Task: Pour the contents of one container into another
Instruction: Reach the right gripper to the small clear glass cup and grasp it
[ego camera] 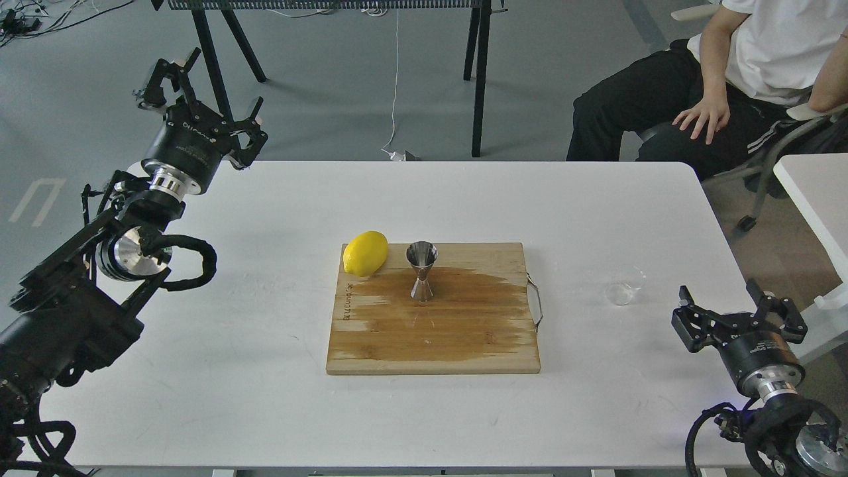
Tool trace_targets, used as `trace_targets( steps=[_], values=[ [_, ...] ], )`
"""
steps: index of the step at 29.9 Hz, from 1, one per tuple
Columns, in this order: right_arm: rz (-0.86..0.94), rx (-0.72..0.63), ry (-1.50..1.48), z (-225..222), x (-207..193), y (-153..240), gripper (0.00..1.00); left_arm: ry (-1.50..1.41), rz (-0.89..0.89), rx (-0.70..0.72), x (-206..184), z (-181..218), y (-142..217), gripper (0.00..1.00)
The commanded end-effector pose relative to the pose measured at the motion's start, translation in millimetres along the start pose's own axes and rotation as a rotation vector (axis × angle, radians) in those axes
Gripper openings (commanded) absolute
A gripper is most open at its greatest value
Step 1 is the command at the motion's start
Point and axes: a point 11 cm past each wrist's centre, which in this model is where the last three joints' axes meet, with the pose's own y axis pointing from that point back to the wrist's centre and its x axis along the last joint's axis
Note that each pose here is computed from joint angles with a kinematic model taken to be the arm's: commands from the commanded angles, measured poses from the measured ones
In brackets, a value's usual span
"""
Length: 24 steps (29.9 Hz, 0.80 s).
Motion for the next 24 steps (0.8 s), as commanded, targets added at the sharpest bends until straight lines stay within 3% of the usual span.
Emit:
trace_targets(
  steps=[1, 24],
  values=[
    [0.1, -0.042, -0.031, 22, 3, -12, 1.0, 0.005, 0.003, 0.002, 0, -1, -1, 1.0],
    [0.246, -0.098, -0.057, 73, 11, -59, 0.95, -0.015, 0.018, -0.005, -2, 2, -5, 1.0]
  ],
)
